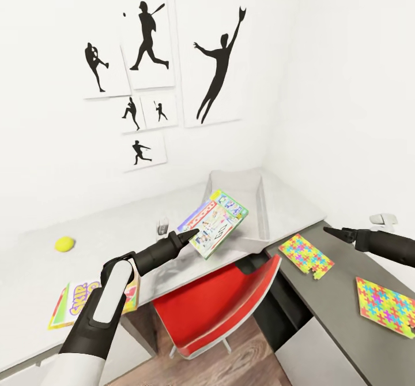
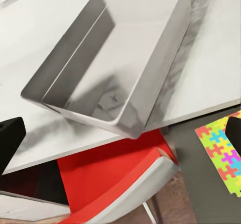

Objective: Put all the toys in the child's room - the three board games (two on the bed and one on the table), the two jigsaw puzzles on the table, and the tennis ball on the table - inside the toy box on the table in the child's room.

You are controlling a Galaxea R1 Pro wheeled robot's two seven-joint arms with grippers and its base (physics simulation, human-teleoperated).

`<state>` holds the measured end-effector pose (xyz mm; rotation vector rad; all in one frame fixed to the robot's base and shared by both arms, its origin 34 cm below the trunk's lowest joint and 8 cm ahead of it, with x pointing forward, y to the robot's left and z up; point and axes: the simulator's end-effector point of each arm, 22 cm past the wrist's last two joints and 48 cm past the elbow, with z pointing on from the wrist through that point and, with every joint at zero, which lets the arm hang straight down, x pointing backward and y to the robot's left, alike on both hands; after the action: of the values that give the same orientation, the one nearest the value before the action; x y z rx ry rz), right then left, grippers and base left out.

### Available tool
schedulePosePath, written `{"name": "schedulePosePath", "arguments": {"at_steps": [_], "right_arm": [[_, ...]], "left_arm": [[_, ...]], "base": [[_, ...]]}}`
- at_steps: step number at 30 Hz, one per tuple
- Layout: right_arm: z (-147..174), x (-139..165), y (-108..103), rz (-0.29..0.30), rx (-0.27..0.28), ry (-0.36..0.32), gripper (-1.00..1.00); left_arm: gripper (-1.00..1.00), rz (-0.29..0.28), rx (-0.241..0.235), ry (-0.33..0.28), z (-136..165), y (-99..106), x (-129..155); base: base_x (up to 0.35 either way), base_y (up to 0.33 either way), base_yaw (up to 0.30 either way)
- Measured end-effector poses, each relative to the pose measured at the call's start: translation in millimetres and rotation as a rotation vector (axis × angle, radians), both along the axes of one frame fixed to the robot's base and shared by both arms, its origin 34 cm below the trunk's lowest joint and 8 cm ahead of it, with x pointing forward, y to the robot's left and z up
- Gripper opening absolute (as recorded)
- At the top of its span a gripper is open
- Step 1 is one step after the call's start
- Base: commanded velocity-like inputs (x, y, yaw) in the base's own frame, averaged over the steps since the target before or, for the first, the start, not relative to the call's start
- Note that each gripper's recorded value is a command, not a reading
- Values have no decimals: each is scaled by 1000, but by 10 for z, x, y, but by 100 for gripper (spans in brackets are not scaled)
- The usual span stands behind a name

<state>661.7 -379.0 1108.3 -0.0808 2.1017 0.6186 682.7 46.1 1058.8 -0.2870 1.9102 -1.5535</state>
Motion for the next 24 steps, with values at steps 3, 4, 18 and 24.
{"name": "schedulePosePath", "arguments": {"at_steps": [3,4,18,24], "right_arm": [[0,0,0,0,0,0,100],[0,0,0,0,0,0,100],[2,-1,-5,-1,0,0,100],[2,-1,-5,-1,0,-1,100]], "left_arm": [[-100,0,0,1,-4,1,1],[-100,1,0,1,-3,2,1],[-100,1,-1,1,-3,3,2],[-100,1,0,2,-6,6,2]], "base": [[3,0,218],[2,0,158],[1,0,56],[0,0,6]]}}
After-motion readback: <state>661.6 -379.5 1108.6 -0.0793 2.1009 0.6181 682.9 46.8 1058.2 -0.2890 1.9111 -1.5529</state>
